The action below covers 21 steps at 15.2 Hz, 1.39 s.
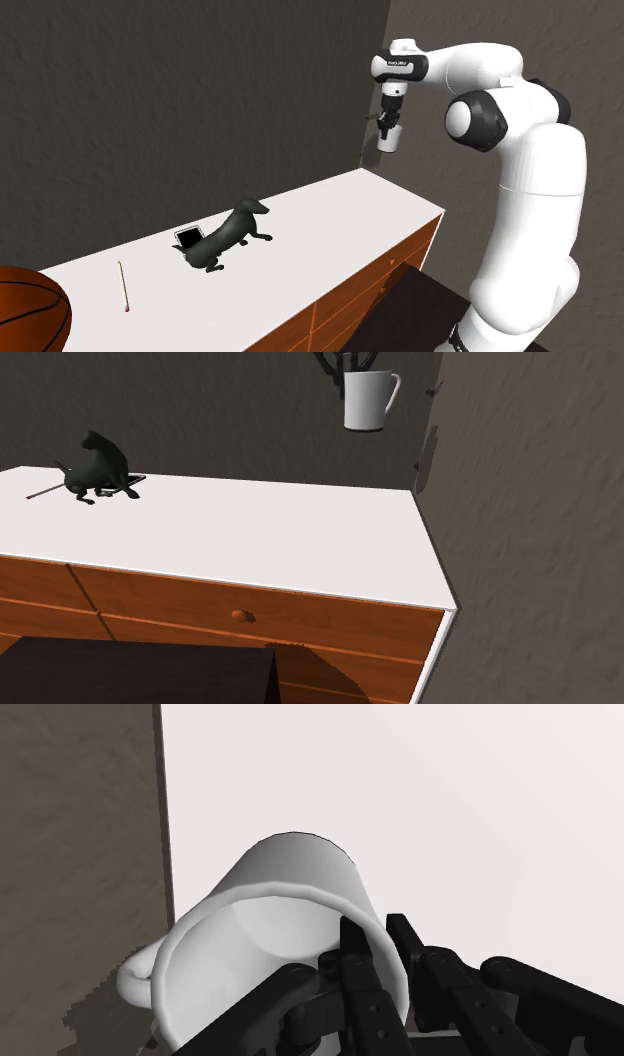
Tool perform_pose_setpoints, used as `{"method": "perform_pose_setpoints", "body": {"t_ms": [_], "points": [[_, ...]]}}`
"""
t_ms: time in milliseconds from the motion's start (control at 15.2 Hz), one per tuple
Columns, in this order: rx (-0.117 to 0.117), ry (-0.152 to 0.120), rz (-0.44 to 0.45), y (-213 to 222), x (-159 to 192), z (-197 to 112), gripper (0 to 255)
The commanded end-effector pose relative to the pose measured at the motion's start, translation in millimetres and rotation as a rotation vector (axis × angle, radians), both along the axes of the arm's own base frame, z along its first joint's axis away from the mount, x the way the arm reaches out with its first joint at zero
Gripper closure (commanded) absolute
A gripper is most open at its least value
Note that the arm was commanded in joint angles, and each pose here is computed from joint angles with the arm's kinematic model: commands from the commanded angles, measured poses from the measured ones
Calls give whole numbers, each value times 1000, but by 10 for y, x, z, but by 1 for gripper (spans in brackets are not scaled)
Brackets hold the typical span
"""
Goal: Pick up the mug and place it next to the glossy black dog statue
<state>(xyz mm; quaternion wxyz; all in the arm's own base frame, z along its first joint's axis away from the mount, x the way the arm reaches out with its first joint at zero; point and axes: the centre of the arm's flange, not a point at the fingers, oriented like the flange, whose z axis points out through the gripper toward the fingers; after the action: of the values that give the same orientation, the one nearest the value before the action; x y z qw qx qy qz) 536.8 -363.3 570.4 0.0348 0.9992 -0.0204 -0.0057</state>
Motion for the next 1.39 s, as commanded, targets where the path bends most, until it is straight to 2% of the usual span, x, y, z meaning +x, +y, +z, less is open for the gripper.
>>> {"method": "perform_pose_setpoints", "body": {"t_ms": [0,594,1320], "points": [[0,0,0,10,5,105,255],[0,0,0,10,5,543,255],[0,0,0,1434,-277,544,255]]}}
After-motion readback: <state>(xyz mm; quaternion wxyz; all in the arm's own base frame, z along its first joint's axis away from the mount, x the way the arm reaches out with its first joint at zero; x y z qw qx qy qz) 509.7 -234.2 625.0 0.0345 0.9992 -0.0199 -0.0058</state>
